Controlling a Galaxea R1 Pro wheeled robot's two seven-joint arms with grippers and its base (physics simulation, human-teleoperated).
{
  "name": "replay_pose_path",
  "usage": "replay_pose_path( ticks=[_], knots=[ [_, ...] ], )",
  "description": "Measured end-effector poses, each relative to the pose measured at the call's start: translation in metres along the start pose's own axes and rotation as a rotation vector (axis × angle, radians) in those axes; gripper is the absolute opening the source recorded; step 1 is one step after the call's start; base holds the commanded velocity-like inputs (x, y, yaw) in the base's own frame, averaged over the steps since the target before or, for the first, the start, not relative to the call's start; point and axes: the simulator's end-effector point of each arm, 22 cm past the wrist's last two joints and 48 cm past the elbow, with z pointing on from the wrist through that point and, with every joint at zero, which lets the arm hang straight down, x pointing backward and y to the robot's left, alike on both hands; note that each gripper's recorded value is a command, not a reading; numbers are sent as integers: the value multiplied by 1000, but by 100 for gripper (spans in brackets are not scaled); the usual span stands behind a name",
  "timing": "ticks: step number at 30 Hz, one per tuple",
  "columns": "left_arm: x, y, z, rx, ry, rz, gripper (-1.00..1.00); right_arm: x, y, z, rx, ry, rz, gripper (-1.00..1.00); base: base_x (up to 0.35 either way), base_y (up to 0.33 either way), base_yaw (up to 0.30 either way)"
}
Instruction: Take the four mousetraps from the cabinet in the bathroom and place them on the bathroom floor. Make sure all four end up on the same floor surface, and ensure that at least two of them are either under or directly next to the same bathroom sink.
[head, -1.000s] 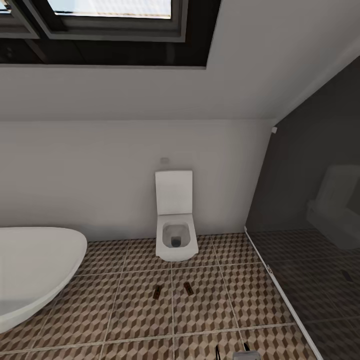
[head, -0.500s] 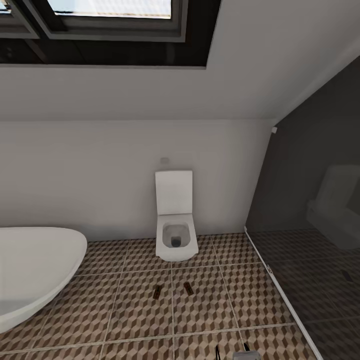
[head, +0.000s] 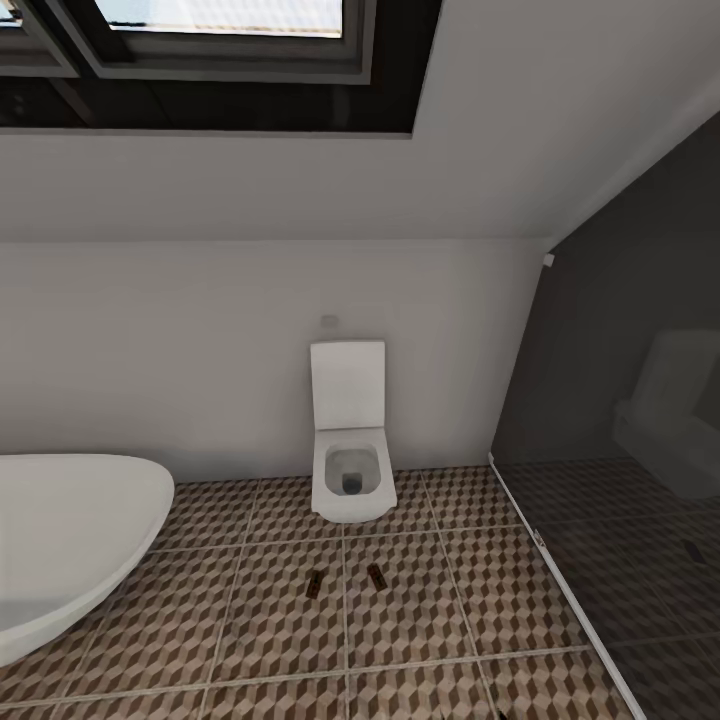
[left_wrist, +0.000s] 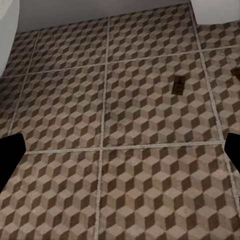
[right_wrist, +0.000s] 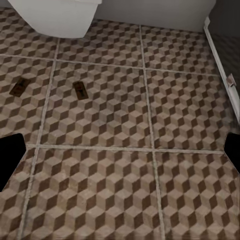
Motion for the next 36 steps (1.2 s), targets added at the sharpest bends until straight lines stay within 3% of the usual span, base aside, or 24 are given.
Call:
replay_pose_path(
  ticks=[8,36],
  knots=[
    [0,2,0,-2,0,2,100,14,-3,-6,0,32,-12,100,0,0,0],
    [0,2,0,-2,0,3,100,16,-4,-7,1,38,-15,100,0,0,0]
  ],
)
